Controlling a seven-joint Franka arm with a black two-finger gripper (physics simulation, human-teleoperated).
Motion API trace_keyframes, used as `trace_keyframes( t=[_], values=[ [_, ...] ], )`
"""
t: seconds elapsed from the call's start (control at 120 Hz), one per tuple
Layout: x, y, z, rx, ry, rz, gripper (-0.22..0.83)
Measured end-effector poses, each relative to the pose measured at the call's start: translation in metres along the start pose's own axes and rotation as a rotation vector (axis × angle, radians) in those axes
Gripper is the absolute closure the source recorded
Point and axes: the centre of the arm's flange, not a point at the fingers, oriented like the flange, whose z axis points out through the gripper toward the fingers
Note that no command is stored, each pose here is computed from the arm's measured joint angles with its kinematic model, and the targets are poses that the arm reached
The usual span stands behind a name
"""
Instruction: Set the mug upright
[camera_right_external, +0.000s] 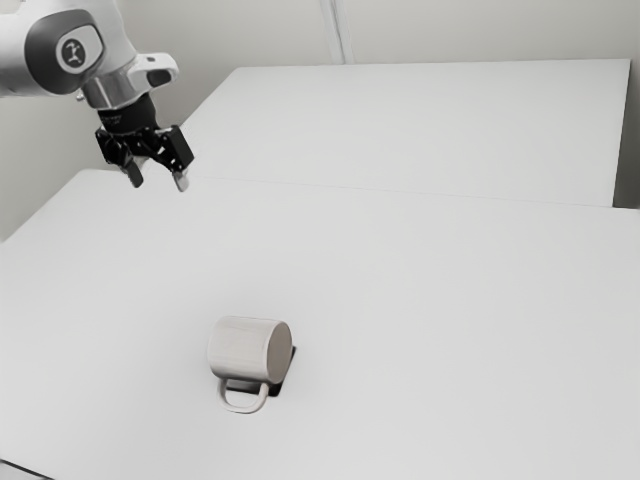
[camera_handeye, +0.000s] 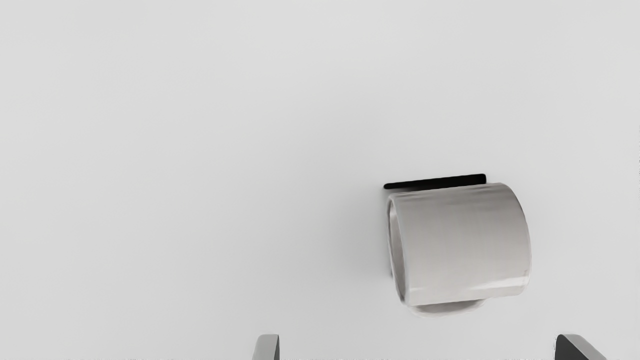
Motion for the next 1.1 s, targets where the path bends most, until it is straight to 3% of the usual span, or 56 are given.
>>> trace_keyframes(
  t=[0.217,0.35,0.542,1.1],
  values=[
    [-0.032,-0.051,0.057,-0.158,-0.056,-0.132,0.0],
    [-0.045,-0.064,0.096,-0.263,-0.072,-0.15,0.0],
    [-0.06,-0.077,0.15,-0.394,-0.053,-0.141,0.0],
    [-0.074,-0.078,0.247,-0.683,-0.002,-0.036,0.0]
  ],
)
